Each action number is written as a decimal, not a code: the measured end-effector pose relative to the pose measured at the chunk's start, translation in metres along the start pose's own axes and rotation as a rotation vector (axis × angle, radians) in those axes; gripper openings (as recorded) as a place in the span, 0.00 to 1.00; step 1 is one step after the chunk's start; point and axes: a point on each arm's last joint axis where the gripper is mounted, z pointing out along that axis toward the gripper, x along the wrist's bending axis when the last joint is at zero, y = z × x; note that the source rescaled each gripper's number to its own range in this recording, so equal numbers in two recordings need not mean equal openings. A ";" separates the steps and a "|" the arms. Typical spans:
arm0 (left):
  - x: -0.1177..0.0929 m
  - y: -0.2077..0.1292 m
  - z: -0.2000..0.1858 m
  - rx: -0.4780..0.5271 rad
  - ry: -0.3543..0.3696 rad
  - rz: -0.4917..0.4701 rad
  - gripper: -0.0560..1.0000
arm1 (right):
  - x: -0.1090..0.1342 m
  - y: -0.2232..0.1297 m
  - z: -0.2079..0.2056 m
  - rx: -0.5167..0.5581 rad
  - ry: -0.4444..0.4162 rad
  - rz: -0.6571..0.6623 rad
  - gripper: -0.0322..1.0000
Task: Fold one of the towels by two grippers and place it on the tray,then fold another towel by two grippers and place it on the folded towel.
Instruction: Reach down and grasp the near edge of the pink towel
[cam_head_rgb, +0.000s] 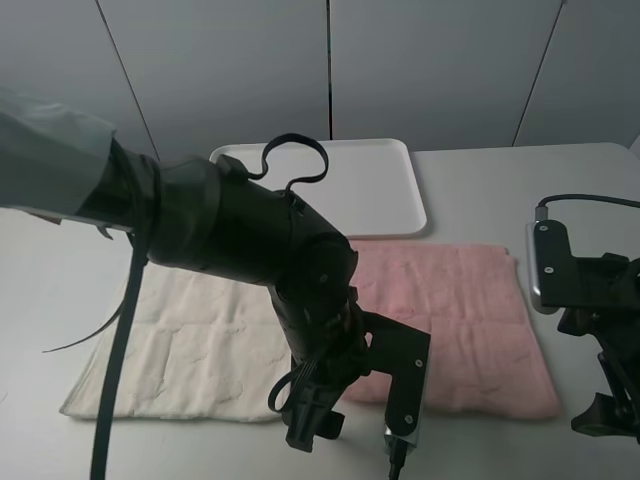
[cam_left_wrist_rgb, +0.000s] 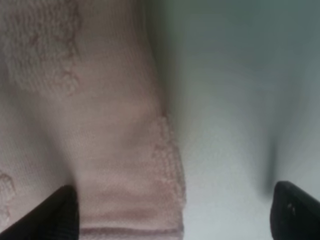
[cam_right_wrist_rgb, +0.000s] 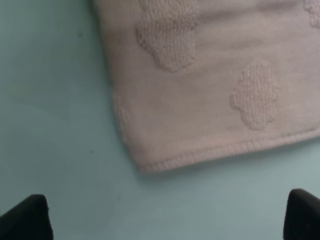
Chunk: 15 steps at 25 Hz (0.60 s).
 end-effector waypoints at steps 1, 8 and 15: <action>0.000 0.000 0.002 0.003 -0.004 0.000 0.98 | 0.000 0.000 0.000 0.000 0.000 0.000 1.00; 0.000 0.000 0.007 0.008 -0.008 -0.001 0.98 | -0.002 0.001 0.001 -0.012 -0.023 -0.002 1.00; 0.000 0.000 0.007 0.006 -0.006 -0.001 0.98 | -0.001 0.000 0.003 -0.016 -0.034 -0.018 1.00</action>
